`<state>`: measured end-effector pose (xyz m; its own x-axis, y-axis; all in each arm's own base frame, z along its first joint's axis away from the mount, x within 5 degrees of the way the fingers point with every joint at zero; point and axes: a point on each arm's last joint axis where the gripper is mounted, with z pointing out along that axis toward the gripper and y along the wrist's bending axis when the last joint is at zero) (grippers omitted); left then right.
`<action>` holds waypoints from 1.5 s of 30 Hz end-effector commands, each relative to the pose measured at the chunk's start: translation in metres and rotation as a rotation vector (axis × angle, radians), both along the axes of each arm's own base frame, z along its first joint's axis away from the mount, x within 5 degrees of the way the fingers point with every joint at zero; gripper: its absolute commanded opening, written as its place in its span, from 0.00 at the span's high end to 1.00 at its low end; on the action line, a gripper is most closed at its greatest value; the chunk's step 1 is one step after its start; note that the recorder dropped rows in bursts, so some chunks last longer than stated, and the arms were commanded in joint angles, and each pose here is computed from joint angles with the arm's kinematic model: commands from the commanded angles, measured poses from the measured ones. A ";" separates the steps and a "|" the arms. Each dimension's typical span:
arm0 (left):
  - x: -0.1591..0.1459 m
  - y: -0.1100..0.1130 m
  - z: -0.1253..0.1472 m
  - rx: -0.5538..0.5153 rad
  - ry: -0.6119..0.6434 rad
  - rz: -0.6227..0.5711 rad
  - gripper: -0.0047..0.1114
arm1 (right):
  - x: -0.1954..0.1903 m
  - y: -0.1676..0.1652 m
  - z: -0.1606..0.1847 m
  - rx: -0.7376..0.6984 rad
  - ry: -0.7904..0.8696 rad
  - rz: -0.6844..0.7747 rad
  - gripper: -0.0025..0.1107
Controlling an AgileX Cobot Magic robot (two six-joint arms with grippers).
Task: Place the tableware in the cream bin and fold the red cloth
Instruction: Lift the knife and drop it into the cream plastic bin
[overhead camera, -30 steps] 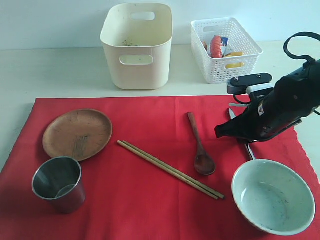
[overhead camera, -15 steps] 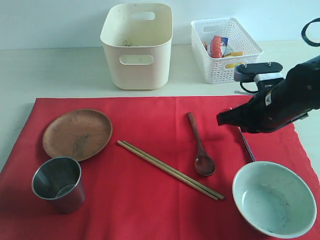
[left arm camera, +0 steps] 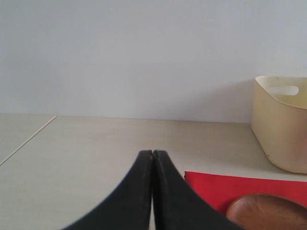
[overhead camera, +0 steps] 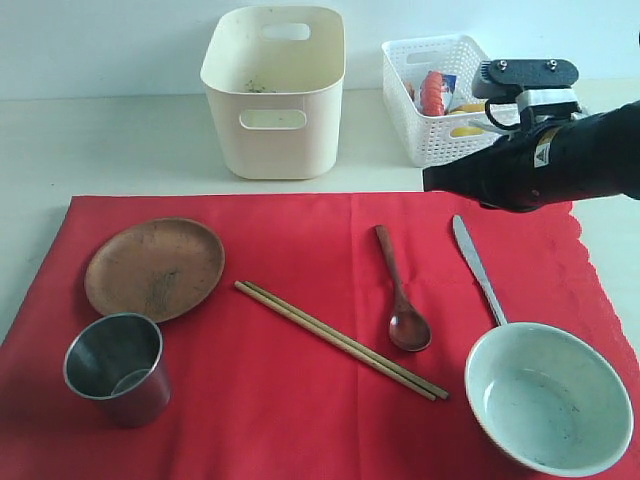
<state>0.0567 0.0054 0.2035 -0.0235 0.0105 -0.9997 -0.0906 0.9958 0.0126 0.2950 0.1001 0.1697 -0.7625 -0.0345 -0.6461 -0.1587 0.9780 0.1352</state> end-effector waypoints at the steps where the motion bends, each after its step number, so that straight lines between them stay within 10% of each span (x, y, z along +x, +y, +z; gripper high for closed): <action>1: 0.000 0.000 0.000 0.004 -0.007 -0.007 0.94 | -0.005 -0.004 -0.018 -0.064 0.135 -0.008 0.98; 17: 0.000 0.000 0.000 0.004 -0.007 -0.007 0.94 | -0.013 -0.005 -0.064 -0.146 0.367 -0.018 0.68; 23: 0.000 0.000 0.000 0.004 -0.007 -0.007 0.94 | -0.012 -0.004 -0.070 -0.159 0.365 0.011 0.71; 30: 0.000 0.000 0.000 0.004 -0.007 -0.007 0.94 | -0.012 -0.004 -0.070 -0.165 0.356 0.026 0.98; 45: 0.000 0.000 0.000 0.004 -0.007 -0.007 0.94 | 0.022 0.009 0.005 -0.079 -0.002 0.080 0.98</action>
<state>0.0567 0.0054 0.2035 -0.0235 0.0105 -0.9997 -0.0906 0.9958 0.0126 0.3069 0.1052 0.1583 -0.8046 -0.1366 -0.5778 -0.2105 0.9756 0.0625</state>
